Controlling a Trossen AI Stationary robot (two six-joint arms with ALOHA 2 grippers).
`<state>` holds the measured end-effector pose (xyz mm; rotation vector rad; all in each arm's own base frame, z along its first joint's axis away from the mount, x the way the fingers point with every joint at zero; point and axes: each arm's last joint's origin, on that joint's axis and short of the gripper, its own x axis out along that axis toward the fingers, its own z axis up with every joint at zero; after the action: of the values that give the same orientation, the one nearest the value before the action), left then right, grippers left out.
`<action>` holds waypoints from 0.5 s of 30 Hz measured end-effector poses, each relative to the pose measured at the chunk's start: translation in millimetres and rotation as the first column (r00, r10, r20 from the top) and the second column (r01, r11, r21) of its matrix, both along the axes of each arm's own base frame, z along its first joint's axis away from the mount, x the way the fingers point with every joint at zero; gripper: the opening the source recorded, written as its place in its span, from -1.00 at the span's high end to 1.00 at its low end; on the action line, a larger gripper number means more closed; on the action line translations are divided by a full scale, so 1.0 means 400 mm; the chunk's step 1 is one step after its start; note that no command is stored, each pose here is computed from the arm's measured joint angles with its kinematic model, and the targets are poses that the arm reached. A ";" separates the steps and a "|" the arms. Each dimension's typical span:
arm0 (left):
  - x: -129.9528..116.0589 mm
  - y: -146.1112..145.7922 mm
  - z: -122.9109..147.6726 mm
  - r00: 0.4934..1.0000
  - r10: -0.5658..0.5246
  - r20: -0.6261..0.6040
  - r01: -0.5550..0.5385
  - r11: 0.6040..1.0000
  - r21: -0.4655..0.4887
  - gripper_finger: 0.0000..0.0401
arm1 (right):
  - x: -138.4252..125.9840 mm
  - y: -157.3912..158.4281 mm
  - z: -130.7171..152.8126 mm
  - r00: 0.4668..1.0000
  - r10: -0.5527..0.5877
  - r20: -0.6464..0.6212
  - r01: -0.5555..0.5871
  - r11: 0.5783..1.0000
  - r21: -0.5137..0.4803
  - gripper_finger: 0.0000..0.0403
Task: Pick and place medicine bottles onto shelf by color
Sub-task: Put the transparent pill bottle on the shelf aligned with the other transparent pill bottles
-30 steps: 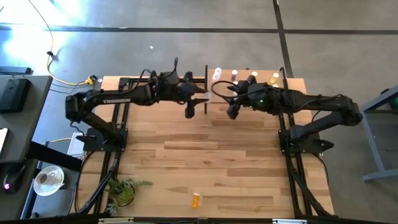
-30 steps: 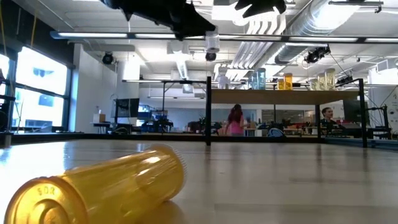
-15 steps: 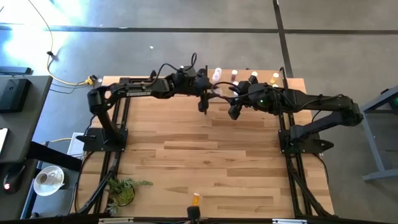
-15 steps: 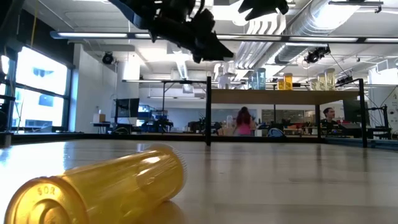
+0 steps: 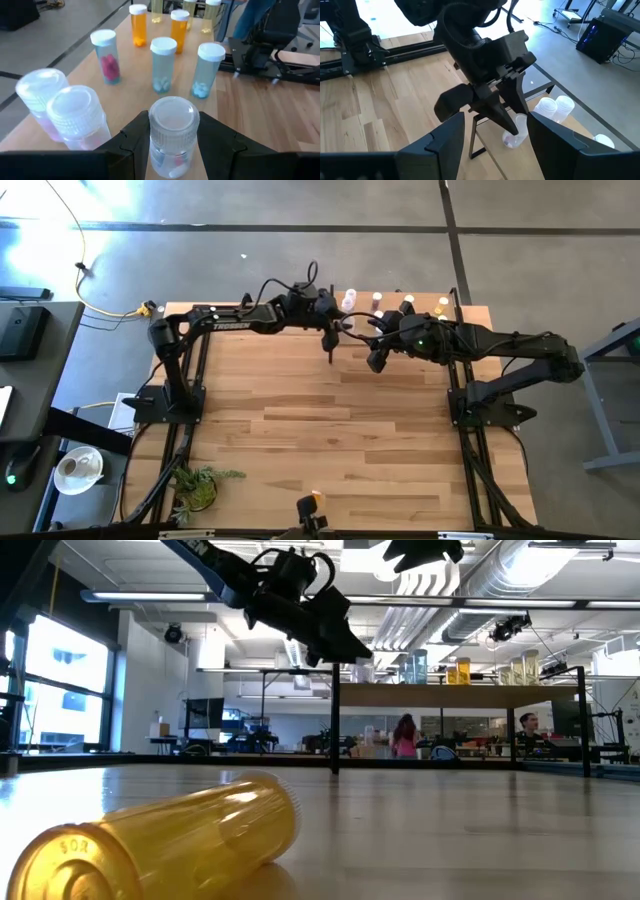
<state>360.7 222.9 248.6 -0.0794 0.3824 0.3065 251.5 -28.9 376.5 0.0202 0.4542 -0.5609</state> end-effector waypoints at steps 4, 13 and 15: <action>0.000 0.001 -0.003 1.000 0.008 -0.005 -0.008 1.000 0.001 0.36 | 0.000 0.000 0.000 1.000 0.000 0.000 0.000 1.000 0.000 -0.02; 0.000 0.001 -0.004 0.999 0.033 0.002 -0.033 0.999 -0.036 0.23 | 0.000 0.000 0.000 1.000 0.000 0.000 0.000 1.000 0.000 -0.02; 0.001 0.000 -0.005 0.999 0.032 -0.002 -0.033 0.999 -0.040 0.19 | 0.000 0.000 0.000 1.000 0.000 0.000 0.000 1.000 0.000 -0.02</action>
<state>360.9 222.7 246.7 -0.1245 0.3893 0.3311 251.6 -28.9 376.4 0.0201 0.4544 -0.5609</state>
